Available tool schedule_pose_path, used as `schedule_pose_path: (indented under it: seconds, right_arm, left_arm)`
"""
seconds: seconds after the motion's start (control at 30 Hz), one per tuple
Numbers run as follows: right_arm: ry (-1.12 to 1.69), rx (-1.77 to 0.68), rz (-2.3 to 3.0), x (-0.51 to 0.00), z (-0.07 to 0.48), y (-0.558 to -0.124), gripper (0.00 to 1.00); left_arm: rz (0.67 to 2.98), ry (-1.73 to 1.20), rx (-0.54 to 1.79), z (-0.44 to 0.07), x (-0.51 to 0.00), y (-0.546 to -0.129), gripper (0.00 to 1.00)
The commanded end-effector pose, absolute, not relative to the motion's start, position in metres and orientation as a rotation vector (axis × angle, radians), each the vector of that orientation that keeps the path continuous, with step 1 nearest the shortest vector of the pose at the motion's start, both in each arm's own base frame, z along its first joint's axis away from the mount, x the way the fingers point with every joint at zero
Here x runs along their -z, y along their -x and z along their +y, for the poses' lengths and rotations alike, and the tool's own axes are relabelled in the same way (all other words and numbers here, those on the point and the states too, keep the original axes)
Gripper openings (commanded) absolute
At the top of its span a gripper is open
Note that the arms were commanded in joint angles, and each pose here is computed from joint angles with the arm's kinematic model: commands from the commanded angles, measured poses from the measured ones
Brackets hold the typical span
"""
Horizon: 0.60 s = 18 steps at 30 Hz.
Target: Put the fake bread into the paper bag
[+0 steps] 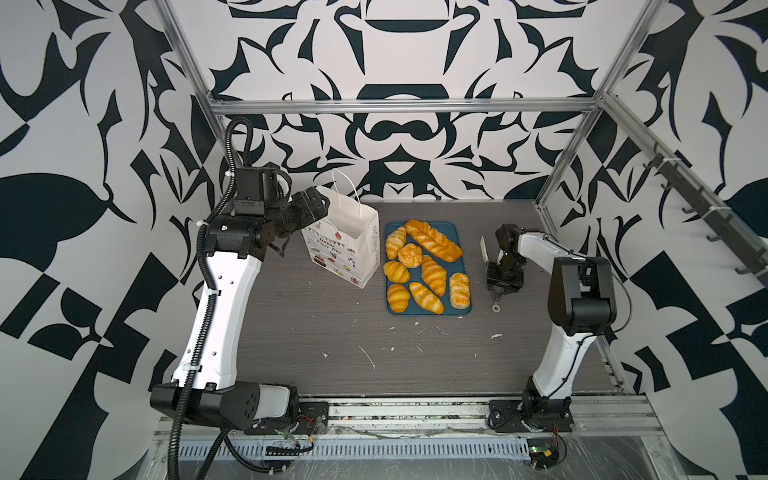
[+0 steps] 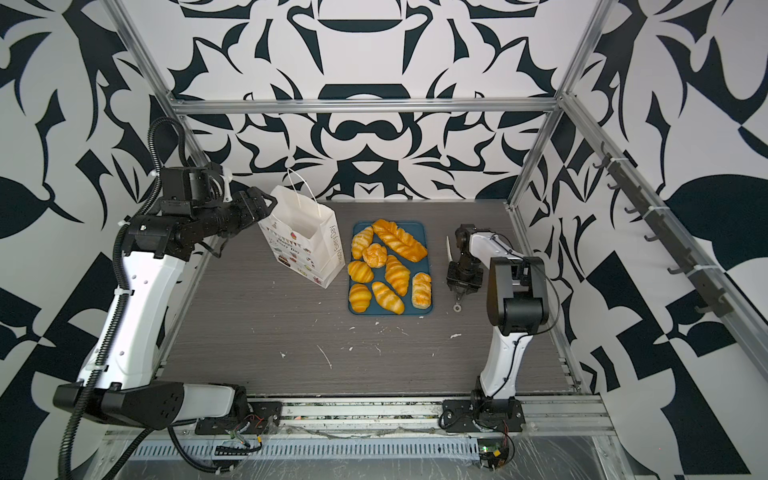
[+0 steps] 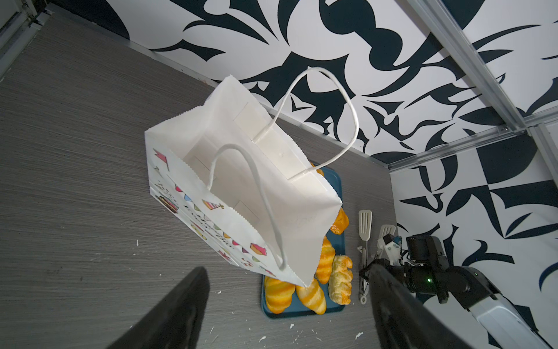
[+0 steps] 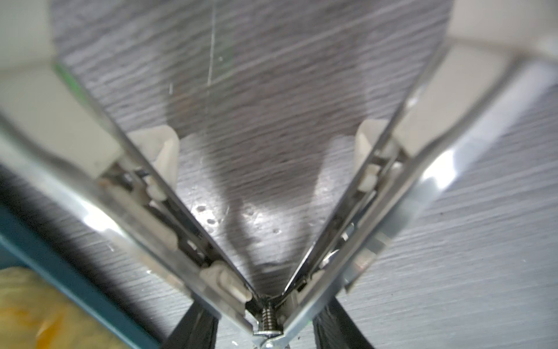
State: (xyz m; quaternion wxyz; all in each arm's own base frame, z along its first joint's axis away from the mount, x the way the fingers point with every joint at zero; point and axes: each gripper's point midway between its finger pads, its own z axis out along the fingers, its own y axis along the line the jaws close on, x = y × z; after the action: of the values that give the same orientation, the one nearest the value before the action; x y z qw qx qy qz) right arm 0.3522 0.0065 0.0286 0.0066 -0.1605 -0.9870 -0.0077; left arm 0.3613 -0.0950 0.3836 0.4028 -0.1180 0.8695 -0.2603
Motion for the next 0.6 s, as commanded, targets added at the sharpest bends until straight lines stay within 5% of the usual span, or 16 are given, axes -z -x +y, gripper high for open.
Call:
schedule_pose_path:
  seconds: [0.0,0.23,0.57]
  right_arm:
    - [0.513,-0.006,-3.11,-0.037,0.002,-0.354,0.49]
    - [0.52,-0.003,-3.143,-0.048,0.002,-0.355,0.48]
    - [0.531,-0.011,-3.107,-0.035,0.001,-0.354,0.66]
  left_arm:
    - [2.199,0.294,0.678,-0.098,-0.39,-0.353,0.86]
    - [2.194,0.289,0.684,-0.099,-0.392,-0.353,0.82]
    - [2.189,0.284,0.677,-0.098,-0.393,-0.354,0.82]
